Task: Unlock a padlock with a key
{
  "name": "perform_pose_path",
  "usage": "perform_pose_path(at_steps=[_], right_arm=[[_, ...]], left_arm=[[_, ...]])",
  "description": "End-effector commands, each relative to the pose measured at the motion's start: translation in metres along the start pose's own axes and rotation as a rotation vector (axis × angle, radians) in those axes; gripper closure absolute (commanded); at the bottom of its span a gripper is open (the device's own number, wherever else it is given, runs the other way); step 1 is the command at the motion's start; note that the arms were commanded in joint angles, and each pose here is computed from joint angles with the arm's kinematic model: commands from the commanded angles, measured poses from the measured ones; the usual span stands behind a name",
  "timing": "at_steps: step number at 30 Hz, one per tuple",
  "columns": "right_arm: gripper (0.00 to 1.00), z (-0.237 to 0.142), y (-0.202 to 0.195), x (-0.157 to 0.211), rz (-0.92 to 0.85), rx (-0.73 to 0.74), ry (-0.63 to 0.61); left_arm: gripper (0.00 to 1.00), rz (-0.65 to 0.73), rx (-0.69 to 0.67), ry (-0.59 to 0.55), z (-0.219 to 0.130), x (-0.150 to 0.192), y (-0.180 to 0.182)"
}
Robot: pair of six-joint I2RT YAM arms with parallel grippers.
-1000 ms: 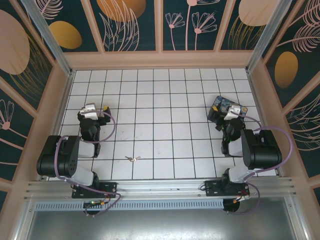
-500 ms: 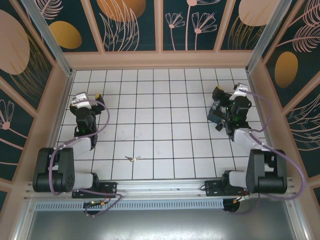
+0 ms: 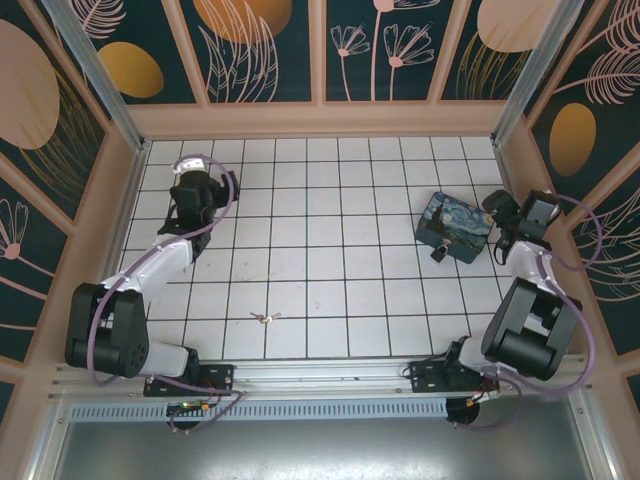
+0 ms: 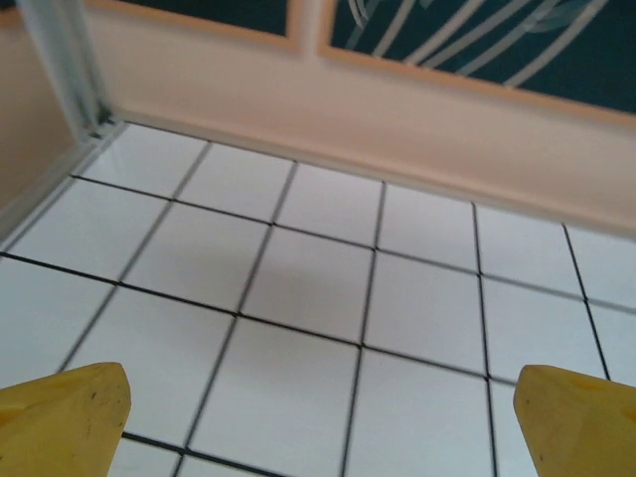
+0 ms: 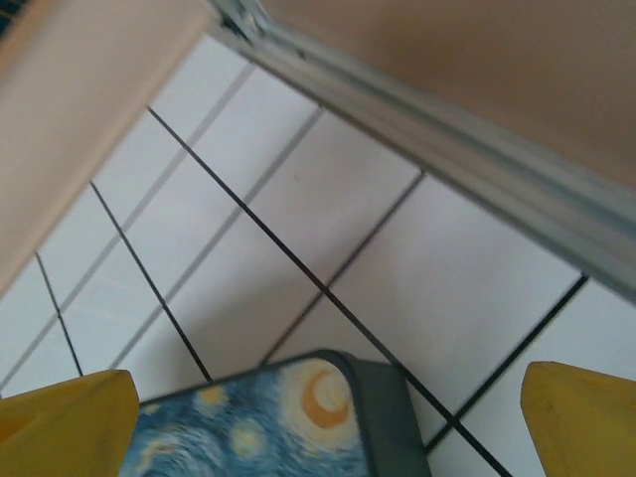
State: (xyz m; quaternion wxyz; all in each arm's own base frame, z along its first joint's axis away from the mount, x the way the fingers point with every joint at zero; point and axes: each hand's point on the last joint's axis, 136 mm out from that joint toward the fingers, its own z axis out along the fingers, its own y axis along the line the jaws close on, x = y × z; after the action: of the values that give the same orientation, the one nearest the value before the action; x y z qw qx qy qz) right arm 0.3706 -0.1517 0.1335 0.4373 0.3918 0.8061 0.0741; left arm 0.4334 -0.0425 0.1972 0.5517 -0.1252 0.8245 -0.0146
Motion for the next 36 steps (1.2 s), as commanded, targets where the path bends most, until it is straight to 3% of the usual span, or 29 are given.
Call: perform_pose_path(at_steps=[1, 3, 7, 12, 20, 23, 26, 32, 36], right_arm=[[0.01, 0.007, 0.008, -0.004, 0.043, -0.067, 0.064], [0.01, 0.014, 0.021, -0.004, 0.035, -0.147, 0.078], [0.03, 0.030, 0.033, 0.000, 0.031, -0.217, 0.138], [0.05, 0.044, 0.031, 0.011, 0.020, -0.201, 0.201], [0.06, 0.042, 0.071, 0.062, -0.148, -0.269, 0.299], [0.07, 0.036, 0.096, 0.092, -0.200, -0.309, 0.351], [0.07, 0.025, 0.120, 0.120, -0.244, -0.344, 0.387], [0.07, -0.006, 0.175, 0.176, -0.266, -0.438, 0.437], [0.07, -0.023, 0.192, 0.186, -0.241, -0.480, 0.459]], left_arm=[[0.01, 0.019, -0.022, 0.038, -0.006, 0.001, -0.008], [0.01, 0.058, 0.017, 0.053, -0.009, 0.003, -0.026], [0.01, 0.275, 0.063, 0.093, -0.019, 0.027, -0.075], [0.01, 0.358, 0.109, 0.084, -0.028, 0.027, -0.114], [0.01, 0.295, 0.230, 0.128, -0.025, 0.024, -0.147], [0.01, 0.184, 0.208, 0.126, -0.022, 0.017, -0.149], [0.01, 0.073, 0.272, 0.164, -0.024, 0.020, -0.162], [0.02, -0.129, 0.520, 0.421, -0.034, 0.081, -0.205], [0.02, -0.153, 0.681, 0.568, -0.060, 0.118, -0.235]])
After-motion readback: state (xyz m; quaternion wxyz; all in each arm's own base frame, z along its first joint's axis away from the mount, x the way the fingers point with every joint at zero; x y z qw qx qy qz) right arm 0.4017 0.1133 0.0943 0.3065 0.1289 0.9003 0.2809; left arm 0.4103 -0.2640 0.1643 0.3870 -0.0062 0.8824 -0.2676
